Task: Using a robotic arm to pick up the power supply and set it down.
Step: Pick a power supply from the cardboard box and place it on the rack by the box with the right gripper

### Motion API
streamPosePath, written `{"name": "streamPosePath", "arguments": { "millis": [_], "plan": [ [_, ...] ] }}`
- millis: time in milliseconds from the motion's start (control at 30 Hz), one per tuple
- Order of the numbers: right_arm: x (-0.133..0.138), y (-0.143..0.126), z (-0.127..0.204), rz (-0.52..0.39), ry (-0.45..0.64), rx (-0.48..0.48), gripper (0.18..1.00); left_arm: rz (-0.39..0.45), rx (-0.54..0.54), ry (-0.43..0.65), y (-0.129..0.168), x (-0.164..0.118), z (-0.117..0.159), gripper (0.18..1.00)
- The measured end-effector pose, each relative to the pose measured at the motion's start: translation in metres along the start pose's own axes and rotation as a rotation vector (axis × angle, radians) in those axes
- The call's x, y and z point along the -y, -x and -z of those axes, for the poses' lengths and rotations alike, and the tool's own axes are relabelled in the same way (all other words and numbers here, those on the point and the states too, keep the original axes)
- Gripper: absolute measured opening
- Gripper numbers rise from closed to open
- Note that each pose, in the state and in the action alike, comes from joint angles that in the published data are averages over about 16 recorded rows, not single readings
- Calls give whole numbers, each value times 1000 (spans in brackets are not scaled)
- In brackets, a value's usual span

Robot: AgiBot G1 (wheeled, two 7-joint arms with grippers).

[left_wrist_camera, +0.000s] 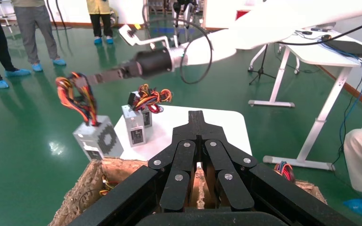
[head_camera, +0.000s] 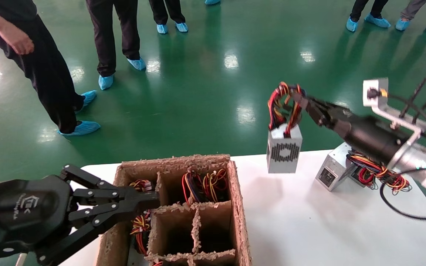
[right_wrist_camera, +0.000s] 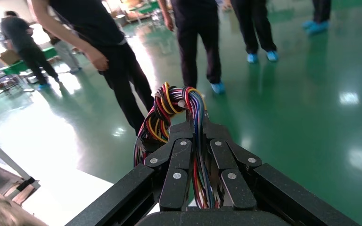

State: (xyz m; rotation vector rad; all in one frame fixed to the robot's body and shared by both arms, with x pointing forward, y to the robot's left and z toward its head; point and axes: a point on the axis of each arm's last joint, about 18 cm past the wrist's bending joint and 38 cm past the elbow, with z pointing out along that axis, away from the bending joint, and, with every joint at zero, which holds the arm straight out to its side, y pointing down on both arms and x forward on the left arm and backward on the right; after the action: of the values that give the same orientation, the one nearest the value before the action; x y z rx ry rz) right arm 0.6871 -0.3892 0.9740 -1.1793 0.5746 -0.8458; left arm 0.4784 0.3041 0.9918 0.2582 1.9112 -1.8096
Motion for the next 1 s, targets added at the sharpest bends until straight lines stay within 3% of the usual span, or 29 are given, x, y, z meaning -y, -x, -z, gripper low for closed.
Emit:
{"name": "streamPosePath", "arguments": {
  "millis": [400,1000],
  "plan": [
    [-32,-15,42,-28,65,-74,198,0,0,0,0,0,0,191],
    [-39,-23,75,-33,92,-166,197,0,0,0,0,0,0,191]
  ]
}}
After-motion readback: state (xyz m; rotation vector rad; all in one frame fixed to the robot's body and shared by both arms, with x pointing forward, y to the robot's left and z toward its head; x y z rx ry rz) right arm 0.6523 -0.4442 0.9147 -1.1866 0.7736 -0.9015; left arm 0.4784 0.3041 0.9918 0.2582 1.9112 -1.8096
